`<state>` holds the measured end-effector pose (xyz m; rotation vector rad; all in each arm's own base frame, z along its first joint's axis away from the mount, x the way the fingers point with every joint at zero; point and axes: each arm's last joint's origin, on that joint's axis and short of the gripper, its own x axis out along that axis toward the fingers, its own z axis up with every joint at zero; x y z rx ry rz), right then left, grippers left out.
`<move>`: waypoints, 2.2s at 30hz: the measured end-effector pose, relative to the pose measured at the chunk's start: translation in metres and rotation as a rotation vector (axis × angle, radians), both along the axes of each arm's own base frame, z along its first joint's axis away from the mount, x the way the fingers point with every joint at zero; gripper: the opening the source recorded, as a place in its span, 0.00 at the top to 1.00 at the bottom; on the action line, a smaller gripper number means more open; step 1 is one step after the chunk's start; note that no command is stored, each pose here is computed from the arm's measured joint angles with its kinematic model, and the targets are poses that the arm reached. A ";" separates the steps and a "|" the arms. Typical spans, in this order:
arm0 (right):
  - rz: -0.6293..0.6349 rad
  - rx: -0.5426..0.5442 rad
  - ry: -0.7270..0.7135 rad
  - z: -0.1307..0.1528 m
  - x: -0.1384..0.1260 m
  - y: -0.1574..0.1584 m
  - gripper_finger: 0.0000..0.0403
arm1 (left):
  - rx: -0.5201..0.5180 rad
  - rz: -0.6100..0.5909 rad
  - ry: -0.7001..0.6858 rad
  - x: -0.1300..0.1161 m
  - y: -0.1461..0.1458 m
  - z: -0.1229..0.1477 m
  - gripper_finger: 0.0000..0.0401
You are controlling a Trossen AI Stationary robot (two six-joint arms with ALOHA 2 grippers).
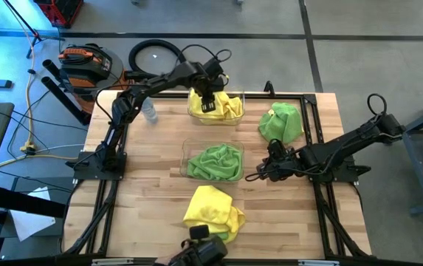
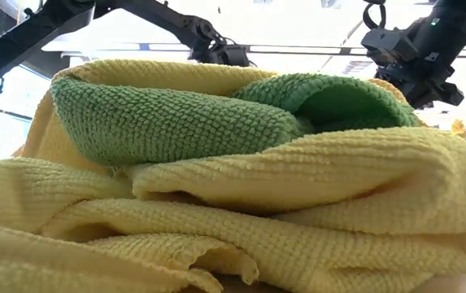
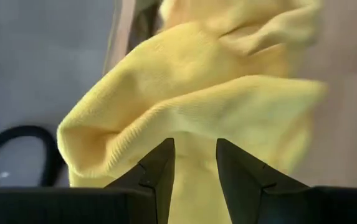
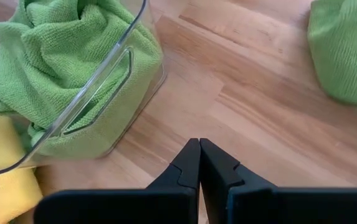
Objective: Sort microfiber towel by color & place in baskets
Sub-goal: Put the yellow towel into the top transparent bin
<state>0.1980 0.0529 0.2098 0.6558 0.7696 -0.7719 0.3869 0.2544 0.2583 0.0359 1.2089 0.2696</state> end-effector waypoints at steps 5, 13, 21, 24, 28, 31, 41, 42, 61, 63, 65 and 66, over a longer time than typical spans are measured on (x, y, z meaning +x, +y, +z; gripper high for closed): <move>0.061 -0.043 0.026 0.000 0.000 0.000 1.00 | -0.169 0.034 -0.055 -0.005 -0.011 0.027 0.74; 0.156 -0.046 0.069 0.000 0.000 0.002 1.00 | -0.167 0.062 -0.185 -0.016 -0.058 0.089 0.74; 0.274 -0.053 0.107 -0.001 -0.002 0.008 1.00 | -0.123 0.033 -0.294 -0.023 -0.124 0.138 0.74; 0.310 -0.066 0.111 -0.001 -0.003 0.011 1.00 | -0.128 0.036 -0.314 -0.024 -0.145 0.145 0.74; 0.359 -0.083 0.121 -0.001 -0.004 0.016 1.00 | -0.073 0.072 -0.276 -0.020 -0.180 0.133 0.74; 0.381 -0.087 0.119 -0.001 -0.005 0.019 1.00 | -0.081 0.064 -0.273 -0.018 -0.207 0.115 0.74; 0.447 -0.029 0.109 -0.001 -0.007 0.029 1.00 | -0.137 0.136 -0.329 -0.055 -0.274 0.068 0.74; 0.459 -0.007 0.114 -0.001 -0.007 0.029 1.00 | -0.128 0.151 -0.324 -0.063 -0.279 0.065 0.74; 0.277 0.007 -0.159 0.037 0.016 0.041 1.00 | -0.138 0.082 -0.436 -0.188 -0.343 0.032 0.74; 0.272 -0.025 -0.168 0.051 0.024 0.046 1.00 | -0.158 0.056 -0.456 -0.197 -0.345 0.025 0.74; 0.285 -0.052 -0.136 0.061 0.034 0.051 1.00 | -0.176 0.042 -0.473 -0.205 -0.345 0.018 0.74; 0.291 -0.064 -0.106 0.065 0.040 0.054 1.00 | -0.180 0.037 -0.476 -0.209 -0.344 0.014 0.74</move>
